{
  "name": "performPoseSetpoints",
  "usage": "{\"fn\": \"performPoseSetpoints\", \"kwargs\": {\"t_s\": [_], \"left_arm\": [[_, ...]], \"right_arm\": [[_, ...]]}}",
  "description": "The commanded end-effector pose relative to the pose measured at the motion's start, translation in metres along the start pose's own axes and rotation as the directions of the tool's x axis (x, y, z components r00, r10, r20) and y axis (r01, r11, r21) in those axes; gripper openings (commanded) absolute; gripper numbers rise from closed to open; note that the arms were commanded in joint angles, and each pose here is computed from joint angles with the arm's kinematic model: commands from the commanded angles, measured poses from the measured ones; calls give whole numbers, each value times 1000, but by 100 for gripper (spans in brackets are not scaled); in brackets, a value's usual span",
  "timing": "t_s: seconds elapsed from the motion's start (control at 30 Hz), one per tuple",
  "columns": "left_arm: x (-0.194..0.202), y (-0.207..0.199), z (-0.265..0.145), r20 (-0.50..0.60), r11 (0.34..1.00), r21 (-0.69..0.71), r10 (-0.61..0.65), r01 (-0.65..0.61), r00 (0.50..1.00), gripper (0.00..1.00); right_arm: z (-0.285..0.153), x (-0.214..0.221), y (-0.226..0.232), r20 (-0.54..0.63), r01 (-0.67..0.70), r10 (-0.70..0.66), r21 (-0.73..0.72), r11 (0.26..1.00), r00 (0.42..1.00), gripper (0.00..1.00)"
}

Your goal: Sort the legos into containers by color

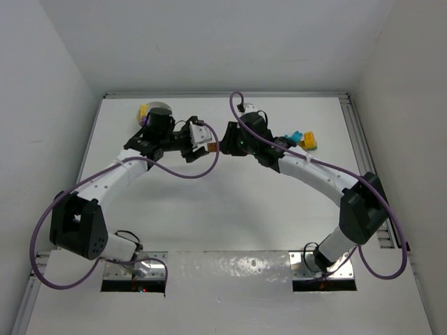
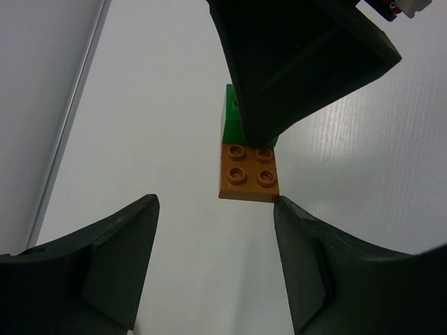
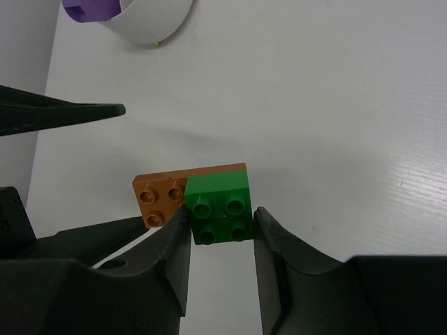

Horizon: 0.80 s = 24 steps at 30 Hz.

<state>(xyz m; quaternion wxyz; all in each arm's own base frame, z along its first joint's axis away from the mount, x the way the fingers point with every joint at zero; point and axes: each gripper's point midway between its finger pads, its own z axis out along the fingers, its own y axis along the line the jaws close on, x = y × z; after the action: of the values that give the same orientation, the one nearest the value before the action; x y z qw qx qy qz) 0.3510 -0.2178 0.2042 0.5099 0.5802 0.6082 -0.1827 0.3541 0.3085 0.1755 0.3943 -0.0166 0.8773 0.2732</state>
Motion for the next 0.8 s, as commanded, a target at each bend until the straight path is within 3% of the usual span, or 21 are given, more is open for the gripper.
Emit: {"fn": "performPoseSetpoints", "kwargs": {"t_s": [0.0, 0.1, 0.33, 0.4, 0.47, 0.53, 0.7, 0.77], "left_arm": [[-23, -1, 6, 66, 997, 42, 66, -69, 996, 64], [-25, -11, 9, 75, 995, 77, 64, -70, 995, 59], [-29, -20, 14, 88, 990, 113, 74, -84, 993, 59], [-25, -22, 14, 75, 989, 120, 79, -88, 994, 51], [-25, -20, 14, 72, 990, 111, 77, -85, 994, 36], [-25, -18, 14, 66, 991, 104, 76, -82, 995, 31], [-21, -14, 15, 44, 993, 87, 75, -79, 996, 32], [-18, -14, 15, 29, 993, 93, 77, -79, 997, 48]], "right_arm": [[-4, -26, 31, 65, 0, 6, -91, 996, 998, 0], [-2, -26, 32, 63, -1, 7, -94, 996, 998, 0], [2, -27, 32, 70, -11, 17, -87, 996, 997, 0], [2, -30, 33, 77, -8, 15, -92, 996, 997, 0], [2, -30, 34, 79, -8, 15, -93, 996, 997, 0], [2, -31, 34, 80, -8, 15, -94, 996, 997, 0], [1, -33, 35, 86, -8, 16, -95, 995, 996, 0], [0, -35, 34, 93, -5, 14, -88, 996, 996, 0]]}}
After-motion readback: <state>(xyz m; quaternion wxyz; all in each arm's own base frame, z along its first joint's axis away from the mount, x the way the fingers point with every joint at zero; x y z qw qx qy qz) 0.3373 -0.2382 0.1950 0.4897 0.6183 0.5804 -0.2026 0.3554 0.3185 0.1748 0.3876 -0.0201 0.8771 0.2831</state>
